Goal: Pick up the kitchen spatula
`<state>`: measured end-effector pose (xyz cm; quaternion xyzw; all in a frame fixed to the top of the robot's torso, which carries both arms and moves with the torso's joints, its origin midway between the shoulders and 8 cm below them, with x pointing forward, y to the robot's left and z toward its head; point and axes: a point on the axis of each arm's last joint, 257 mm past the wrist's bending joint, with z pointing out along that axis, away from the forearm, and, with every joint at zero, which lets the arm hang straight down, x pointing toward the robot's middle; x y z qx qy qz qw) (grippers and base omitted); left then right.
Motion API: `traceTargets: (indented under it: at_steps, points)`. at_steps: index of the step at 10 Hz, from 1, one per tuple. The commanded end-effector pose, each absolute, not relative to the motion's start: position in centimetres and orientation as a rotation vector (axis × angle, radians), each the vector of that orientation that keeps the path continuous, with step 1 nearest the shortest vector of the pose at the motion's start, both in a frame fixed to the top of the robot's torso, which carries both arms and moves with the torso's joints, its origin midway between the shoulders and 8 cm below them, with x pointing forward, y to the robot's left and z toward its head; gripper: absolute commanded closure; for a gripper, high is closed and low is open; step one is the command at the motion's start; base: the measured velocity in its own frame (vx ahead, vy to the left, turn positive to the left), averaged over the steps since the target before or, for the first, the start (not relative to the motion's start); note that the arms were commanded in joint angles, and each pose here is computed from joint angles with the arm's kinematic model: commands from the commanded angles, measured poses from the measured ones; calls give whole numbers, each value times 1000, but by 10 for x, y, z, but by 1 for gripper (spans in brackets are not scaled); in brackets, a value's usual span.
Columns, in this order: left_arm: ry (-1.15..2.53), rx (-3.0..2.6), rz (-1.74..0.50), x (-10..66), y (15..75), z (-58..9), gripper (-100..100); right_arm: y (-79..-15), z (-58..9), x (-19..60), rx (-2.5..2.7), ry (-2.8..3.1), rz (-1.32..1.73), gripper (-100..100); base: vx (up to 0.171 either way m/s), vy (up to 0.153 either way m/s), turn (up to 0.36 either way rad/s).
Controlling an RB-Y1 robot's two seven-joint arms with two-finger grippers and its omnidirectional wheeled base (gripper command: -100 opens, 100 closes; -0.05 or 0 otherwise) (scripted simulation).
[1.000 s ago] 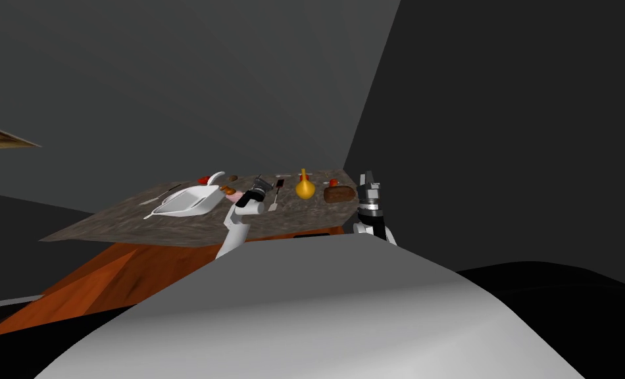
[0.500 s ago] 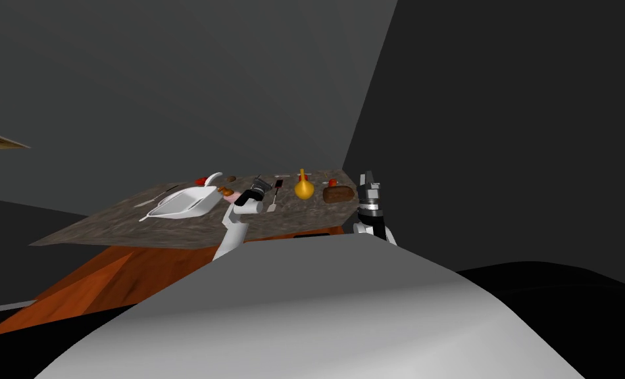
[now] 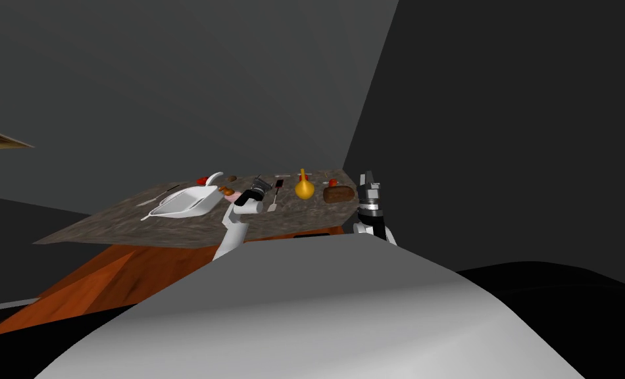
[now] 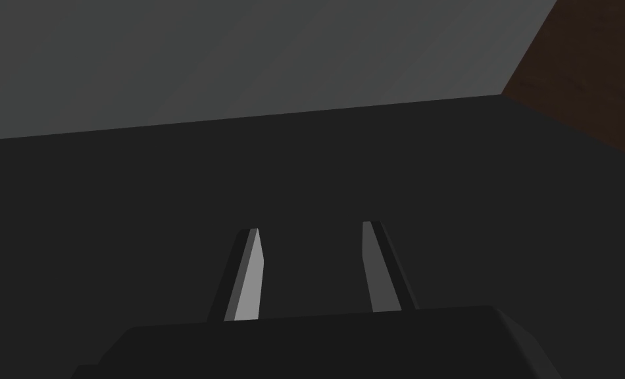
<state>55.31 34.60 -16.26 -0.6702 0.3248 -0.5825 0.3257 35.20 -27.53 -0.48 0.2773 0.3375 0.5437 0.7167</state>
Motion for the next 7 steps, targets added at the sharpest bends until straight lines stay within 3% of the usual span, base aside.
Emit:
traceTargets:
  at_steps: [1, 7]
  points:
    - [815, -1810, -1513, 552, 356, -168, -100, -275, -5, 352, 614, 747, 1203, 0, 16, -10, -67]
    - [679, -1984, -1456, 544, 391, -190, -100, -275, -5, 352, 614, 747, 1203, 0, 7, -11, -77]
